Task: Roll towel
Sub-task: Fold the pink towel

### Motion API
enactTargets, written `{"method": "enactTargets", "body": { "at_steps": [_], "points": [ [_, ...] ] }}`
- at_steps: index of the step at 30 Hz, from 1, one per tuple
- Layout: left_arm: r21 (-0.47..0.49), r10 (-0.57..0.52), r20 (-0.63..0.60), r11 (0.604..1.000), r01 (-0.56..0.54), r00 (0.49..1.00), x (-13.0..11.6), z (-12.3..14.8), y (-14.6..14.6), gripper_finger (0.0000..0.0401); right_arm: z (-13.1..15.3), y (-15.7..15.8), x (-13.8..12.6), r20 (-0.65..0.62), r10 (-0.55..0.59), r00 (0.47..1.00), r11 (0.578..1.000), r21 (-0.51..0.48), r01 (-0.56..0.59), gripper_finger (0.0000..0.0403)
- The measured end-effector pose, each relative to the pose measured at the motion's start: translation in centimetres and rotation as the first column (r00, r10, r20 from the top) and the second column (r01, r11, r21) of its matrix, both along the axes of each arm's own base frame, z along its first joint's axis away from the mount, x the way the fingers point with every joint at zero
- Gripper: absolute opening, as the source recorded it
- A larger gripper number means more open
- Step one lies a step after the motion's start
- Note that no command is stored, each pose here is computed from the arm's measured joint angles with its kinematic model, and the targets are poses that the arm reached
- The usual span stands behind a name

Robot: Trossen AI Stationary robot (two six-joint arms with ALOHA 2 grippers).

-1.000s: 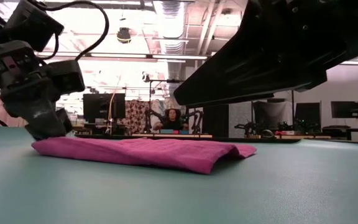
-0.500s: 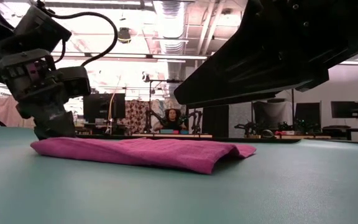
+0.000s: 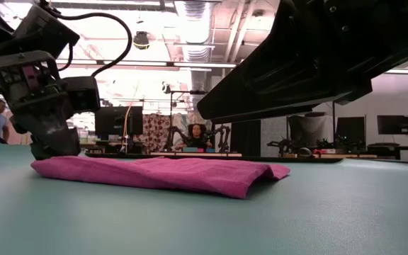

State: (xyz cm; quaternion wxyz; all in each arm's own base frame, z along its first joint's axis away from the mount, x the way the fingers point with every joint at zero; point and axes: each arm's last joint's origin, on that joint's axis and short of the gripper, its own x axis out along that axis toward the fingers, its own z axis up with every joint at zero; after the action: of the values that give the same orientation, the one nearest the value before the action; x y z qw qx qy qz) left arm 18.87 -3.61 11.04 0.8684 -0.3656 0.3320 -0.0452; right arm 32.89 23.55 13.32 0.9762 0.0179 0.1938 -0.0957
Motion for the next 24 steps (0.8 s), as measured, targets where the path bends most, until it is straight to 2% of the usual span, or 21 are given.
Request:
{"method": "enactTargets", "body": {
  "at_steps": [7,14,18,21,24],
  "points": [
    [-0.073,-0.012,0.008,0.997,0.013,1.000,0.0,0.3,-0.9,0.0116,0.0,0.0,0.0,0.000,0.000,1.000,1.000,0.000,0.000,0.0188],
    [-0.075,-0.018,0.032,0.997,0.020,0.999,0.4,0.7,-1.2,0.0116,0.0,0.0,0.0,0.000,0.000,1.000,1.000,0.000,0.000,0.0188],
    [-0.098,0.007,-0.053,0.995,-0.012,0.999,0.1,0.3,-0.9,0.0116,0.0,0.0,0.0,0.004,-0.010,1.000,1.000,0.022,0.010,0.0188],
    [-0.035,0.072,-0.070,0.997,-0.075,0.995,0.1,0.1,-0.6,0.0116,0.0,0.0,0.0,0.005,-0.013,1.000,1.000,0.029,0.013,0.0188],
    [0.068,0.095,-0.006,0.993,-0.094,0.995,0.2,0.2,-0.3,0.0116,0.0,0.0,0.0,0.005,-0.014,1.000,0.999,0.029,0.013,0.0188]
  ]
}}
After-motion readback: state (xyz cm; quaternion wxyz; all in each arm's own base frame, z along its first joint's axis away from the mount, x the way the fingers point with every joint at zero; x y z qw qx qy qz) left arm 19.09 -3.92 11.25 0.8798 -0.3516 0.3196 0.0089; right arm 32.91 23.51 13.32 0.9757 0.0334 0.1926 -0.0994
